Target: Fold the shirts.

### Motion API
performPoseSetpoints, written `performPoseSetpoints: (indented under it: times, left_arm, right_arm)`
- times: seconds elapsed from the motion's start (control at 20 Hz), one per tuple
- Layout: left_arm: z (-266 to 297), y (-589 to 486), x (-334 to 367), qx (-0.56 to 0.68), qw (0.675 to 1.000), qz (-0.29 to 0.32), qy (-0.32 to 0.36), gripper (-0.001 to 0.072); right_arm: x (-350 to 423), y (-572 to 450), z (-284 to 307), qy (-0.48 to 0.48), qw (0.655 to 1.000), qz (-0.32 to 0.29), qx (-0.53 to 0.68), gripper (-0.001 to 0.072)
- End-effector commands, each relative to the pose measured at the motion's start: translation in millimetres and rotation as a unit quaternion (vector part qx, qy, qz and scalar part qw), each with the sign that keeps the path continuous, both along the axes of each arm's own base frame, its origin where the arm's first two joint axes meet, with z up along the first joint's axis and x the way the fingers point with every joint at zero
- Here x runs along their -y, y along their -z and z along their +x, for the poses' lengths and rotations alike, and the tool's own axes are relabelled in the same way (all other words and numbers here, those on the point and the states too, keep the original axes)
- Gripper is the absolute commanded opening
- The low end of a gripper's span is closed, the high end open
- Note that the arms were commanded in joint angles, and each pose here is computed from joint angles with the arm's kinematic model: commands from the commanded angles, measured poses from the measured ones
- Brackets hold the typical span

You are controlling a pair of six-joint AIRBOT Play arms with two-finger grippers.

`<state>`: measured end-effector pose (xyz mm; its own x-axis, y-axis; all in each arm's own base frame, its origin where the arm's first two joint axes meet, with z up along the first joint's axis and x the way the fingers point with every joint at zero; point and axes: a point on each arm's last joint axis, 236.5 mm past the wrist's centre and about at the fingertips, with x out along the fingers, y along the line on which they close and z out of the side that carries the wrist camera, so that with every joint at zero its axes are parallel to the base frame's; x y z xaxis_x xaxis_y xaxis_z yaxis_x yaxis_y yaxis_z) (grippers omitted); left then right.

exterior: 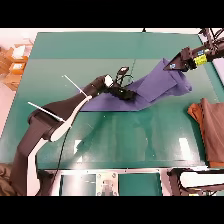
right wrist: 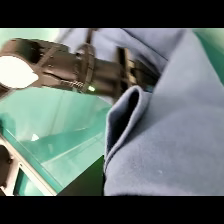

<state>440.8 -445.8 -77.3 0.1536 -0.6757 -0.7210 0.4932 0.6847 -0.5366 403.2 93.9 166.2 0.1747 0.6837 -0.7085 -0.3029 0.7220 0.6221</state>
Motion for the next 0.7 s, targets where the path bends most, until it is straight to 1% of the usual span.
performPoseSetpoints:
  times: [0.0, 0.05, 0.1, 0.2, 0.25, 0.3, 0.5, 0.65]
  left_arm:
    - [-8, 4, -31, -0.012, 0.996, 0.068, 0.054, 0.003]
    - [-4, 2, -60, -0.014, 0.991, 0.115, 0.066, 0.003]
    - [5, -4, -101, -0.017, 0.982, 0.179, 0.065, 0.0029]
    - [28, -25, -194, -0.01, 0.952, 0.305, 0.028, 0.0029]
    - [36, -39, -232, -0.004, 0.938, 0.347, 0.008, 0.0029]
    - [42, -55, -266, -0.003, 0.928, 0.372, -0.016, 0.0029]
    - [48, -97, -344, -0.019, 0.923, 0.375, -0.088, 0.0029]
    - [42, -109, -384, -0.035, 0.919, 0.379, -0.106, 0.0029]
  right_arm:
    - [-8, -5, -2, -0.002, 1.0, 0.003, -0.002, 0.0019]
    - [-9, -6, -1, 0.005, 1.0, 0.007, -0.003, 0.0018]
    - [-13, -10, 3, 0.009, 1.0, 0.016, 0.002, 0.0018]
    - [-33, -18, 11, 0.011, 0.999, 0.035, 0.018, 0.0018]
    - [-47, -20, 15, 0.007, 0.999, 0.039, 0.03, 0.0019]
    - [-65, -19, 19, 0.001, 0.998, 0.043, 0.037, 0.0019]
    - [-183, 9, 29, -0.04, 0.996, 0.07, 0.048, 0.0019]
    - [-292, 54, 27, -0.053, 0.991, 0.115, 0.038, 0.0019]
